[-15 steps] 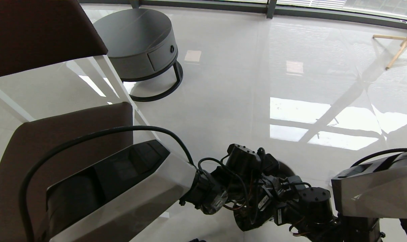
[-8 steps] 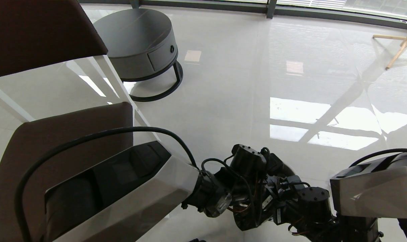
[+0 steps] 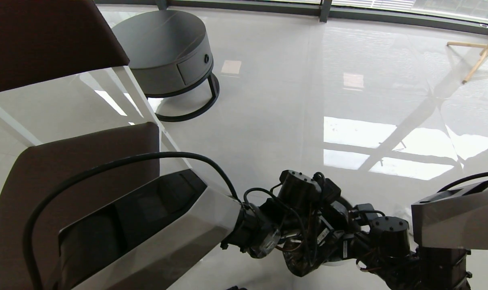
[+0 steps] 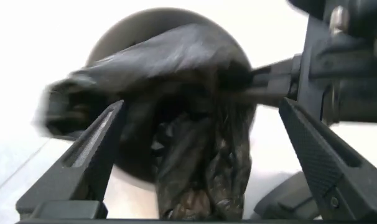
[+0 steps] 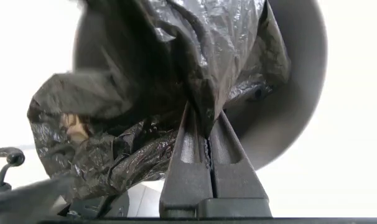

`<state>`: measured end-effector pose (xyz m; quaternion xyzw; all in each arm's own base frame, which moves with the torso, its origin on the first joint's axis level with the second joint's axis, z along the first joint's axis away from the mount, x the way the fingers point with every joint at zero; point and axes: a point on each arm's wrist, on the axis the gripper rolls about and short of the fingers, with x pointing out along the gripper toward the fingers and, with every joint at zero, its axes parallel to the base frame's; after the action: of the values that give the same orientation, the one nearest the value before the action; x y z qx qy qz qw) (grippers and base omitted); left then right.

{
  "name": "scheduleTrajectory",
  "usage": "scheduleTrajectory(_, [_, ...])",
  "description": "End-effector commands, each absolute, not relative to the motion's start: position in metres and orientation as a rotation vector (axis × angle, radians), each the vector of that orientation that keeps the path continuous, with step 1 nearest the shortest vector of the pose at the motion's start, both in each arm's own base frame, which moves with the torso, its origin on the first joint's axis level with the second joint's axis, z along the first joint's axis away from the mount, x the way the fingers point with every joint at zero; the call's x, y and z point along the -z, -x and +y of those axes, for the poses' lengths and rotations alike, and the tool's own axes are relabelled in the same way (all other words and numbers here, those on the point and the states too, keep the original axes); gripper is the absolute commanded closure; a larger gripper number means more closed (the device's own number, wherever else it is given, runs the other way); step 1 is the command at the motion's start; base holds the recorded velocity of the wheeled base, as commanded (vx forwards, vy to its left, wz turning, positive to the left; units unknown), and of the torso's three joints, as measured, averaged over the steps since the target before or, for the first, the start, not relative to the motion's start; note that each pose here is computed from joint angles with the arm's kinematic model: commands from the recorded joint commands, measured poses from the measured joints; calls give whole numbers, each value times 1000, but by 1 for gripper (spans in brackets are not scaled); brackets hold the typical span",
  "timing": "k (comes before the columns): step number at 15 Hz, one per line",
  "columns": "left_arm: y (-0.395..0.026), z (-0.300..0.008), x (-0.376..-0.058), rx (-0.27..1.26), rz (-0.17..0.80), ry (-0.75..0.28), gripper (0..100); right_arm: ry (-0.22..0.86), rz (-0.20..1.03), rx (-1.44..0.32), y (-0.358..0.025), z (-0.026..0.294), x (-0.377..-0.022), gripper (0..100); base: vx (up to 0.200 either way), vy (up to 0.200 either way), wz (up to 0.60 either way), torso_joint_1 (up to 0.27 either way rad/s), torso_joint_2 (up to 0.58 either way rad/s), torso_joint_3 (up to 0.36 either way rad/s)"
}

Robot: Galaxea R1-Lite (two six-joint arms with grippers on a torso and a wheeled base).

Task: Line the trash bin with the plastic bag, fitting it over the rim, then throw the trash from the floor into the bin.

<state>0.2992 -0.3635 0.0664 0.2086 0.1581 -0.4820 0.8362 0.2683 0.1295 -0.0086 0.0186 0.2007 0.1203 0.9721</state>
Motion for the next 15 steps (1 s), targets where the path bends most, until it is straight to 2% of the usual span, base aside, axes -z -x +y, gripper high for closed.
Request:
scheduleTrajectory(1, [-300, -362, -62, 1002, 351, -453, 0, -51, 381, -229, -270, 123, 1, 100, 0, 0, 0, 0, 0, 0])
scheduleTrajectory(7, [-321, -355, -37, 924, 391, -475, 0, -49, 385, -238, -269, 124, 1, 100, 0, 0, 0, 0, 0, 0])
scheduleTrajectory(12, [-321, -348, -40, 908, 404, -482, 0, -49, 388, -238, -269, 125, 3, 100, 0, 0, 0, 0, 0, 0])
scheduleTrajectory(15, [-307, -341, -40, 930, 425, -524, 0, -48, 389, -238, -269, 124, 3, 100, 0, 0, 0, 0, 0, 0])
